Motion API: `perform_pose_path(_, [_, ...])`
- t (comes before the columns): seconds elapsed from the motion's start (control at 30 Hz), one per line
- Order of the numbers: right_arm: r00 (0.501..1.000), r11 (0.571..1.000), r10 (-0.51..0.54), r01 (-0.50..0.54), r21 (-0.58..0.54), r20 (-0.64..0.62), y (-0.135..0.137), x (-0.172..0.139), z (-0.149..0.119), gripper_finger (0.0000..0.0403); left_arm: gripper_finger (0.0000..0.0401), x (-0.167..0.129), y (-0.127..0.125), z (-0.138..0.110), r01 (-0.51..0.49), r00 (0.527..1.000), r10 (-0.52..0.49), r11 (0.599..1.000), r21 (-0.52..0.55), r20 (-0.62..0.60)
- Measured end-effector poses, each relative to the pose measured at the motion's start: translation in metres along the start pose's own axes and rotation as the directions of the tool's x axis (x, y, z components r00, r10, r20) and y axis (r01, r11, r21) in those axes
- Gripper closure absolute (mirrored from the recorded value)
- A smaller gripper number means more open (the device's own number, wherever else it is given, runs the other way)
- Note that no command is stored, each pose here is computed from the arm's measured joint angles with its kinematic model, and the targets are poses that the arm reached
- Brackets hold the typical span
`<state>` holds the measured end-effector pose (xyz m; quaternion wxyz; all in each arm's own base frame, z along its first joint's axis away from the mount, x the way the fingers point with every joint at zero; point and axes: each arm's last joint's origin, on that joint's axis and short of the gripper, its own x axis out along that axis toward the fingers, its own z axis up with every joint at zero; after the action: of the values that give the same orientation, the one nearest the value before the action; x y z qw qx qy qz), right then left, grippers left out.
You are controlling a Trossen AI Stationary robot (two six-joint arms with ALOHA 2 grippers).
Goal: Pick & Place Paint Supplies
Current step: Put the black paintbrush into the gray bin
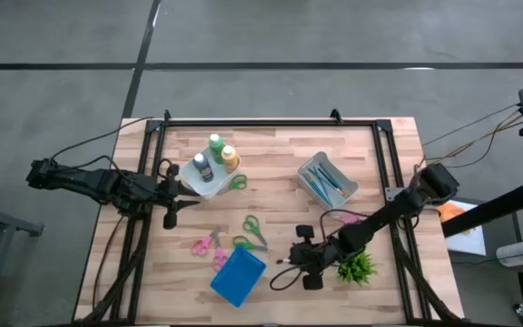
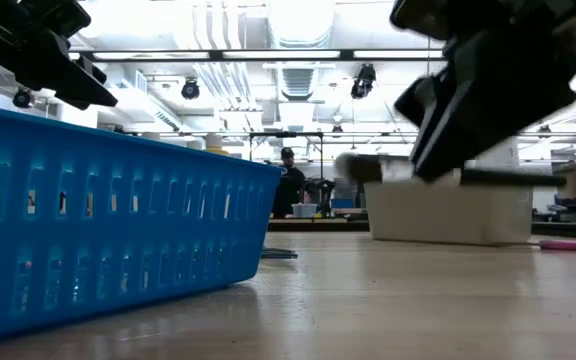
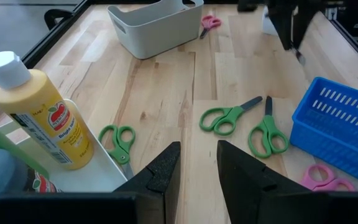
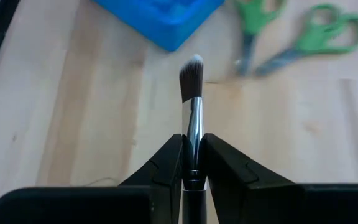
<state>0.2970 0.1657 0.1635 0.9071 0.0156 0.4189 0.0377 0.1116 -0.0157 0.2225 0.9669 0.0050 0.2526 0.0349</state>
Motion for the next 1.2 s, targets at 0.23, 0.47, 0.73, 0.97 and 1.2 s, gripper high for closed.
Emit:
perform_pose_path(0.23, [0.991, 0.993, -0.115, 0.115, 0.004, 0.067, -0.012, -0.044, 0.012, 0.0345, 0.0293, 0.0, 0.0, 0.0, -0.001, 1.0, 0.001, 1.0, 0.0, -0.002])
perform_pose_path(0.47, [0.939, 0.956, -0.277, 0.248, 0.156, 0.203, -0.028, -0.092, 0.024, 0.0345, 0.0293, 0.0, 0.0, -0.001, -0.001, 1.0, 0.001, 1.0, 0.001, -0.006])
perform_pose_path(0.73, [0.869, 0.814, -0.48, 0.391, 0.429, 0.119, -0.061, -0.128, 0.011, 0.0345, 0.0293, 0.0, 0.0, -0.001, -0.001, 1.0, 0.001, 1.0, 0.002, -0.008])
perform_pose_path(0.97, [0.793, 0.675, -0.609, 0.52, 0.524, -0.003, -0.087, -0.139, 0.0, 0.0345, 0.0293, 0.0, 0.0, -0.001, -0.001, 1.0, 0.001, 1.0, 0.002, -0.008])
perform_pose_path(1.2, [0.753, 0.605, -0.653, 0.583, 0.542, -0.08, -0.108, -0.13, -0.005, 0.0345, 0.0293, 0.0, 0.0, -0.001, -0.001, 1.0, 0.001, 1.0, 0.002, -0.008])
